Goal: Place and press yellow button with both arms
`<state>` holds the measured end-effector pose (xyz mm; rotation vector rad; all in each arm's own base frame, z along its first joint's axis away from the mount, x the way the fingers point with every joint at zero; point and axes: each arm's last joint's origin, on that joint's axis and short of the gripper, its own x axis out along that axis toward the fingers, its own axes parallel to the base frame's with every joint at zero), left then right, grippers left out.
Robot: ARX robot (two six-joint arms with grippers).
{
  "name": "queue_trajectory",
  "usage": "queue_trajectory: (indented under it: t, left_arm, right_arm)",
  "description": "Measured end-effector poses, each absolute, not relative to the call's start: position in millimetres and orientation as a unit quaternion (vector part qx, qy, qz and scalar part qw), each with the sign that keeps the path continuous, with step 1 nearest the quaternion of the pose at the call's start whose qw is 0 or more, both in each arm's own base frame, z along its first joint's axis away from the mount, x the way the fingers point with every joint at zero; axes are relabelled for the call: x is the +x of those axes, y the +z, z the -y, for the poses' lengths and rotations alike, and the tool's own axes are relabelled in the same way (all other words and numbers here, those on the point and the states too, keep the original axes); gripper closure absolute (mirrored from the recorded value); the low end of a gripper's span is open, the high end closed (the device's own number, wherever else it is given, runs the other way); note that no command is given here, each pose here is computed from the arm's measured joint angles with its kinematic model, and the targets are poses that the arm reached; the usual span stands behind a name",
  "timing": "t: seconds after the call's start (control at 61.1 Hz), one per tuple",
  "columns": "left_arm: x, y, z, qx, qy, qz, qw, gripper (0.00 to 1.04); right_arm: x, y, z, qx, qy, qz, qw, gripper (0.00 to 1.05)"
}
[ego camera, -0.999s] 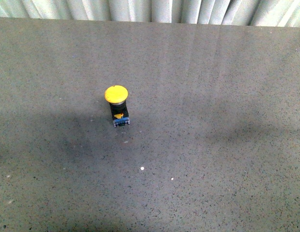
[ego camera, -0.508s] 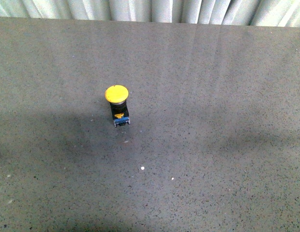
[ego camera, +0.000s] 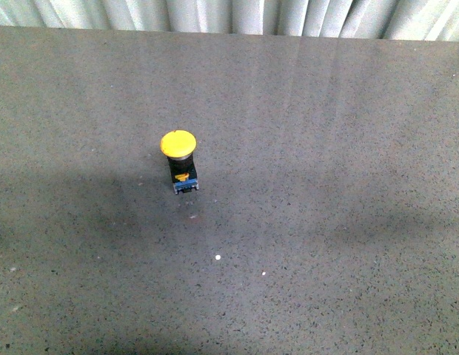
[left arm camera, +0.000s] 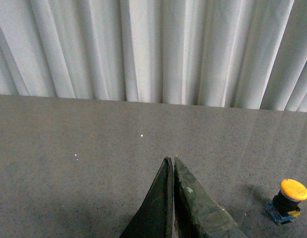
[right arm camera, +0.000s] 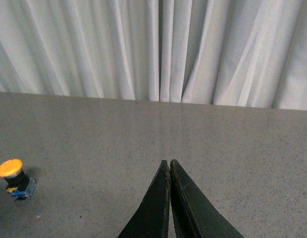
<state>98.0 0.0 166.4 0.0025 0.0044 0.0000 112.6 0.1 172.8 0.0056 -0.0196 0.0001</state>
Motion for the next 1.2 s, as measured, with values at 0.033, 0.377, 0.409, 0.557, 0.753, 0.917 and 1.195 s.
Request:
queue_trajectory:
  t: [0.033, 0.377, 0.409, 0.557, 0.753, 0.917, 1.195]
  left_arm:
    - [98.0, 166.4, 0.0, 0.001, 0.0, -0.002, 1.0, 1.03]
    - [98.0, 166.4, 0.0, 0.001, 0.0, -0.002, 1.0, 1.03]
    - [98.0, 166.4, 0.0, 0.001, 0.0, -0.002, 1.0, 1.03]
    - [98.0, 166.4, 0.0, 0.001, 0.0, -0.002, 1.0, 1.03]
    - [98.0, 166.4, 0.0, 0.001, 0.0, -0.002, 1.0, 1.03]
    - [98.0, 166.4, 0.0, 0.001, 0.0, -0.002, 1.0, 0.77]
    - [98.0, 166.4, 0.0, 0.001, 0.0, -0.002, 1.0, 0.29]
  right_arm:
    - [111.9, 172.7, -0.1, 0.003, 0.0, 0.01, 1.0, 1.03]
    - [98.8, 168.2, -0.1, 0.003, 0.0, -0.002, 1.0, 1.03]
    - [97.5, 169.3, -0.1, 0.003, 0.0, 0.006, 1.0, 1.03]
    - [97.0, 169.5, -0.1, 0.003, 0.0, 0.007, 1.0, 1.03]
    - [96.9, 169.5, -0.1, 0.002, 0.0, 0.008, 1.0, 0.85]
    - [96.9, 169.5, -0.1, 0.002, 0.0, 0.008, 1.0, 0.55]
    - [96.9, 169.5, -0.1, 0.002, 0.0, 0.008, 1.0, 0.09]
